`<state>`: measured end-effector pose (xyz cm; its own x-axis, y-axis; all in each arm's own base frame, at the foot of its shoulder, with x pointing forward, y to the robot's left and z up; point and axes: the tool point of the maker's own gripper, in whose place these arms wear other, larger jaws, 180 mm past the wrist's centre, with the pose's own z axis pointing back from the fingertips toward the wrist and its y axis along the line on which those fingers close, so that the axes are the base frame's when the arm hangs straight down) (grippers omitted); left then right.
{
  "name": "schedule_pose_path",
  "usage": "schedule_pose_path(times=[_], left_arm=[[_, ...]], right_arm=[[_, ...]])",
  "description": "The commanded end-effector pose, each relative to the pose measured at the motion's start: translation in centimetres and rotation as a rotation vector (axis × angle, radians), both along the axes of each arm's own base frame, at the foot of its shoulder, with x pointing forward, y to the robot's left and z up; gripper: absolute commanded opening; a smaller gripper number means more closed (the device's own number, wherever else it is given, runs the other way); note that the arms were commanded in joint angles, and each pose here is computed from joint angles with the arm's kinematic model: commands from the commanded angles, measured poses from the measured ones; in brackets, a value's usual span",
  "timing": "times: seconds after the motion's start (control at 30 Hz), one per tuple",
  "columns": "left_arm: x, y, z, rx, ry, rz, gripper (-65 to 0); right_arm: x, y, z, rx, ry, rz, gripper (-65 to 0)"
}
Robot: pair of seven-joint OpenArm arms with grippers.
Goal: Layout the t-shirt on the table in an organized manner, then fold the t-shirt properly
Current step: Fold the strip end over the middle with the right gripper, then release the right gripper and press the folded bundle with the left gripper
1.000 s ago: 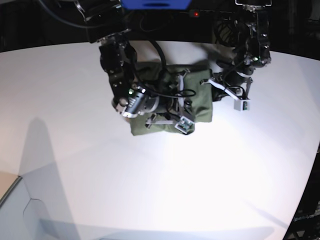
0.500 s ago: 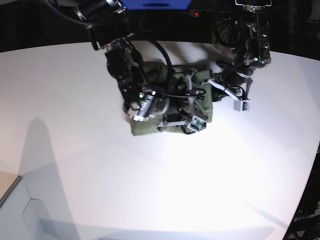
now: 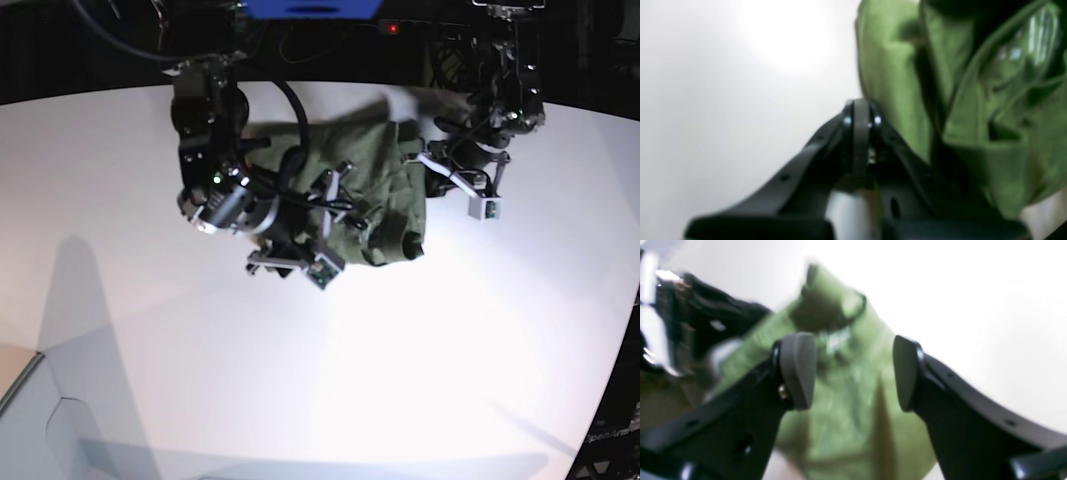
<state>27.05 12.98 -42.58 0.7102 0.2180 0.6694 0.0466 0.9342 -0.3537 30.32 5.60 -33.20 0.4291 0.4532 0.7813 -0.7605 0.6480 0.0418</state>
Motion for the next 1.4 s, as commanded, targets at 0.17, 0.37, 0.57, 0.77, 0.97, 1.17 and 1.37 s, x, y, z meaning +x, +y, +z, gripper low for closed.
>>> schedule_pose_path(times=[0.17,0.37,0.57,0.77,0.97,1.17,1.37], left_arm=[[0.6,4.6,4.1,0.060,-0.114,0.090,-64.9],[-1.3,10.6,5.3,0.134,-0.072,0.212,-64.6],[-1.4,13.0,7.3,0.170,-0.110,0.273,-64.4],[-1.4,12.1,8.0,0.171,-0.094,0.243,-59.4],[-1.2,10.4,8.7,0.130,-0.110,0.248,-52.3],[-0.9,7.7,8.5,0.052,-0.117,0.254,-51.9],[-0.4,2.2,8.4,0.016,-0.138,0.061,-51.8]], right_arm=[[-2.4,1.0,-0.9,0.059,0.046,0.006,-41.0],[-3.3,1.2,-2.6,0.052,0.099,0.011,-42.5],[-4.9,2.2,-6.9,0.070,0.229,0.026,-42.5],[-5.7,2.8,-8.3,0.109,0.264,0.022,-42.5],[-4.4,2.2,-4.1,0.135,0.128,0.000,-42.5],[-3.1,-1.1,-0.1,0.039,-0.015,-0.013,-42.4],[-2.1,-6.6,1.3,-0.079,-0.070,-0.103,-42.4]])
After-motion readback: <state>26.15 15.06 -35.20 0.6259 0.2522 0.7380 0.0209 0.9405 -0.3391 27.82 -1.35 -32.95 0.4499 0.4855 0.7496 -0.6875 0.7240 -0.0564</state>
